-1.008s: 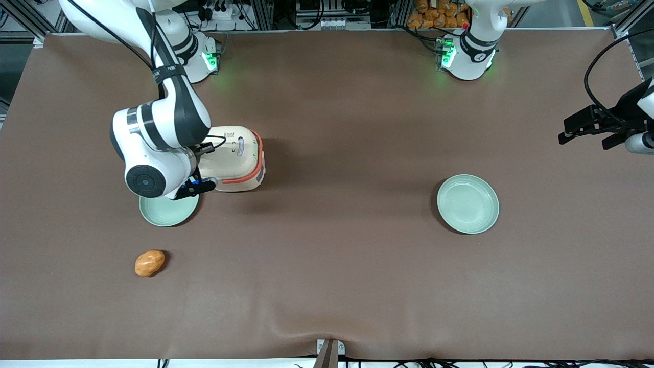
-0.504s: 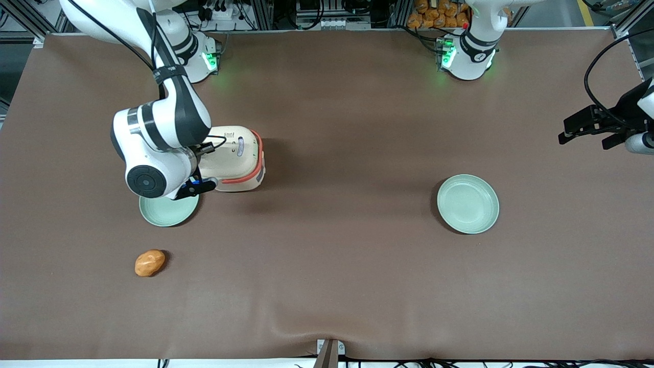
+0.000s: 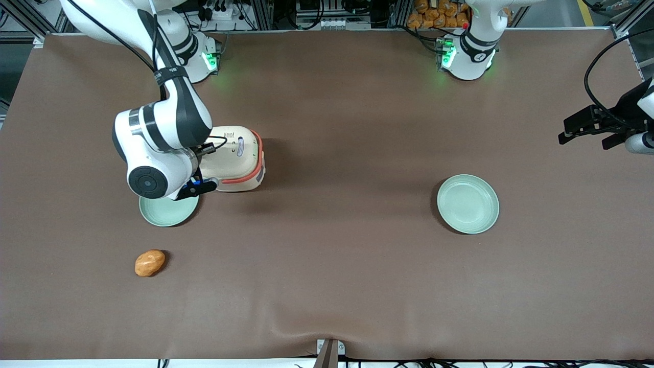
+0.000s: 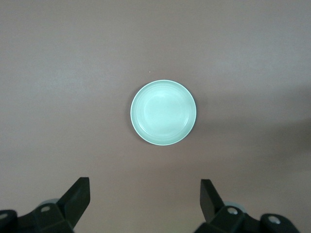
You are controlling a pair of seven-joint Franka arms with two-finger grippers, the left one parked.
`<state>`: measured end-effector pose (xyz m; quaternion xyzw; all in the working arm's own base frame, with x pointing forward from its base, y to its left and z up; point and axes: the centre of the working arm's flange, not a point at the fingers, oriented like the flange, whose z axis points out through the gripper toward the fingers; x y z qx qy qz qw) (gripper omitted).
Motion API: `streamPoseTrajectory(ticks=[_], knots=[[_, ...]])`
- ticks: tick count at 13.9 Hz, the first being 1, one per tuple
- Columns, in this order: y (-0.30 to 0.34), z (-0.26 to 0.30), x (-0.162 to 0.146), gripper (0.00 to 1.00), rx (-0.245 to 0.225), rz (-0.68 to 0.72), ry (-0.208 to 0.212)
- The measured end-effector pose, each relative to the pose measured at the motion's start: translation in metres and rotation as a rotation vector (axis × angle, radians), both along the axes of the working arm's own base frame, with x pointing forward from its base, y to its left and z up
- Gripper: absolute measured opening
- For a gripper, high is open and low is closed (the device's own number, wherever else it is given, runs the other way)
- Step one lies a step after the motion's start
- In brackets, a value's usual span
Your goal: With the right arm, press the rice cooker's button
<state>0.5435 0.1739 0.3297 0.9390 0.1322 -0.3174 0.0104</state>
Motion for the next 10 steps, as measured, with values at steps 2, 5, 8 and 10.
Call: streamPoseTrajectory(ticks=[2, 5, 8, 10], knots=[[0.000, 0.000, 0.000, 0.01, 0.000, 0.000, 0.000], [0.000, 0.000, 0.000, 0.01, 0.000, 0.000, 0.000], [0.000, 0.010, 0.003, 0.01, 0.003, -0.001, -0.010], [0.003, 0.037, 0.011, 0.04, 0.014, 0.003, -0.035]])
